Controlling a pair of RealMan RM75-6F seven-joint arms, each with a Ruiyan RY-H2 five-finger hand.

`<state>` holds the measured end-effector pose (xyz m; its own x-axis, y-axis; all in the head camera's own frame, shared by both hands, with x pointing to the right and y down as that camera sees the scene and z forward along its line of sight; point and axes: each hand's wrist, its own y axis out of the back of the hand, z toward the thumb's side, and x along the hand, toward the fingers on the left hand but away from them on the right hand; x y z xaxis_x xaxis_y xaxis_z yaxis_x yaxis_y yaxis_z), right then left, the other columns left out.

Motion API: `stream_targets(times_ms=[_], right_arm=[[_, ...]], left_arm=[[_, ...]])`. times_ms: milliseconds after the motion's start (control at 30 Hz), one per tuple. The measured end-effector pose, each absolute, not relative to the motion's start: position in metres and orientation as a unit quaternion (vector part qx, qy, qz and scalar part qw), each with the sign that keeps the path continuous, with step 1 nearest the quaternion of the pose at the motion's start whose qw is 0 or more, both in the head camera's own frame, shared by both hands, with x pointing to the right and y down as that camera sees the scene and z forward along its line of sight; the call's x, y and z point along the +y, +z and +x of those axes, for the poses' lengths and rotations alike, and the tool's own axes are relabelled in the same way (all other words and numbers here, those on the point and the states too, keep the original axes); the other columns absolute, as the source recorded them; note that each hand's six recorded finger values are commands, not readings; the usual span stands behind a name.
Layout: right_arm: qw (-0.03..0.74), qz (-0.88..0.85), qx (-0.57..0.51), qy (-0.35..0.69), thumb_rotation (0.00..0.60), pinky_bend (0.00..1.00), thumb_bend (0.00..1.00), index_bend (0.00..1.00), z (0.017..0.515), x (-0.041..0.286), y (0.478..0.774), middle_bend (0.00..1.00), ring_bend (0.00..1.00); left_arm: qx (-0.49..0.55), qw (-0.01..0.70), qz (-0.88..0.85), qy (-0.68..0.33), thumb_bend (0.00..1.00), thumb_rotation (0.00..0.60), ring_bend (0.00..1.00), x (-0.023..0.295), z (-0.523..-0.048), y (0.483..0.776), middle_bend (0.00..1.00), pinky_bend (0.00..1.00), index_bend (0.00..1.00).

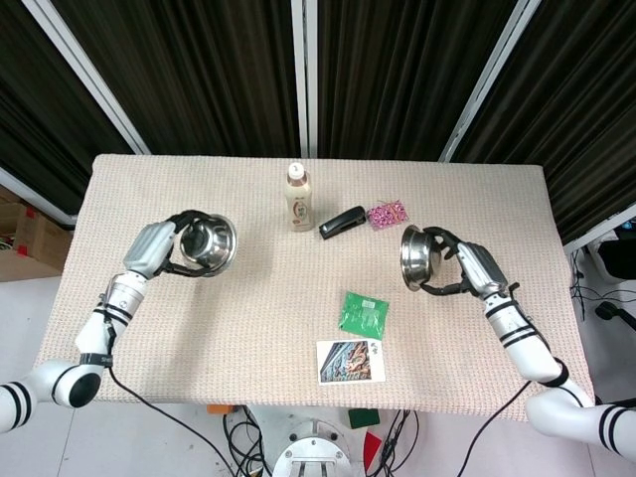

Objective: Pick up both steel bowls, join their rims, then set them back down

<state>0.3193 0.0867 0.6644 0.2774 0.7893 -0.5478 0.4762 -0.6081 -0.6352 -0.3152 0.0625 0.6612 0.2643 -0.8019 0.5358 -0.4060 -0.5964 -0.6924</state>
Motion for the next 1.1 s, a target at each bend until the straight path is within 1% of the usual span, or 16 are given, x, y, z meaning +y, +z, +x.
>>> stream_targets(times_ms=[167,300,333,400,433,467,500,533,567,600,633,667,767,900,1033,1100], right_arm=[[0.203,-0.736,-0.362,0.535,0.6,0.41,0.2,0.69,0.342,0.095,0.665,0.48,0.33],[0.209,-0.71,-0.332,0.585,0.6,0.41,0.2,0.69,0.352,0.099,0.666,0.47,0.33],[0.21,-0.706,-0.324,0.593,0.6,0.41,0.2,0.69,0.353,0.1,0.667,0.47,0.33],[0.207,-0.7,-0.309,0.609,0.6,0.41,0.2,0.66,0.353,0.102,0.669,0.45,0.31],[0.204,-0.7,-0.305,0.613,0.6,0.38,0.2,0.61,0.352,0.102,0.67,0.42,0.28],[0.198,-0.701,-0.3,0.616,0.6,0.34,0.2,0.53,0.351,0.103,0.671,0.36,0.23],[0.194,-0.703,-0.296,0.617,0.6,0.27,0.19,0.42,0.35,0.104,0.673,0.28,0.16],[0.19,-0.705,-0.292,0.618,0.6,0.21,0.18,0.32,0.348,0.105,0.674,0.21,0.1],[0.186,-0.708,-0.287,0.618,0.6,0.13,0.16,0.21,0.346,0.106,0.675,0.13,0.04],[0.184,-0.71,-0.284,0.617,0.6,0.09,0.14,0.14,0.345,0.106,0.675,0.08,0.01],[0.183,-0.711,-0.283,0.617,0.6,0.04,0.09,0.05,0.344,0.105,0.675,0.03,0.0],[0.182,-0.712,-0.286,0.615,0.6,0.02,0.06,0.01,0.343,0.105,0.675,0.01,0.0],[0.177,-0.714,-0.294,0.611,0.6,0.0,0.02,0.0,0.343,0.104,0.672,0.0,0.0],[0.175,-0.712,-0.298,0.611,0.6,0.0,0.0,0.0,0.346,0.104,0.672,0.0,0.0],[0.174,-0.709,-0.303,0.612,0.6,0.0,0.0,0.0,0.348,0.105,0.671,0.0,0.0],[0.174,-0.71,-0.304,0.611,0.6,0.0,0.0,0.0,0.349,0.106,0.67,0.0,0.0]], left_arm=[[0.332,0.27,-0.72,-0.546,0.13,0.6,0.52,0.065,-0.338,0.671,0.59,0.76,0.64],[0.3,0.265,-0.703,-0.588,0.13,0.6,0.52,0.069,-0.348,0.679,0.6,0.76,0.63],[0.288,0.261,-0.704,-0.594,0.13,0.6,0.52,0.072,-0.347,0.681,0.61,0.75,0.6],[0.275,0.256,-0.708,-0.599,0.13,0.6,0.52,0.075,-0.344,0.683,0.61,0.75,0.5],[0.27,0.256,-0.709,-0.599,0.13,0.6,0.52,0.076,-0.342,0.683,0.6,0.74,0.42],[0.27,0.256,-0.71,-0.598,0.12,0.6,0.49,0.077,-0.341,0.683,0.56,0.72,0.3],[0.271,0.256,-0.71,-0.597,0.11,0.6,0.45,0.077,-0.34,0.683,0.48,0.69,0.19],[0.273,0.255,-0.712,-0.595,0.1,0.6,0.4,0.077,-0.338,0.683,0.41,0.66,0.12],[0.274,0.252,-0.714,-0.592,0.07,0.6,0.31,0.078,-0.337,0.683,0.29,0.6,0.04],[0.276,0.25,-0.717,-0.589,0.04,0.6,0.21,0.078,-0.336,0.683,0.19,0.51,0.01],[0.279,0.247,-0.721,-0.585,0.02,0.6,0.14,0.078,-0.334,0.683,0.12,0.44,0.0],[0.281,0.244,-0.724,-0.581,0.0,0.6,0.08,0.078,-0.333,0.682,0.06,0.36,0.0],[0.286,0.232,-0.736,-0.568,0.0,0.599,0.0,0.08,-0.328,0.681,0.0,0.23,0.0],[0.288,0.229,-0.744,-0.557,0.0,0.581,0.0,0.084,-0.325,0.68,0.0,0.17,0.0],[0.296,0.23,-0.742,-0.556,0.0,0.521,0.0,0.085,-0.329,0.68,0.0,0.14,0.0],[0.299,0.232,-0.739,-0.556,0.0,0.518,0.0,0.086,-0.331,0.679,0.0,0.13,0.0]])
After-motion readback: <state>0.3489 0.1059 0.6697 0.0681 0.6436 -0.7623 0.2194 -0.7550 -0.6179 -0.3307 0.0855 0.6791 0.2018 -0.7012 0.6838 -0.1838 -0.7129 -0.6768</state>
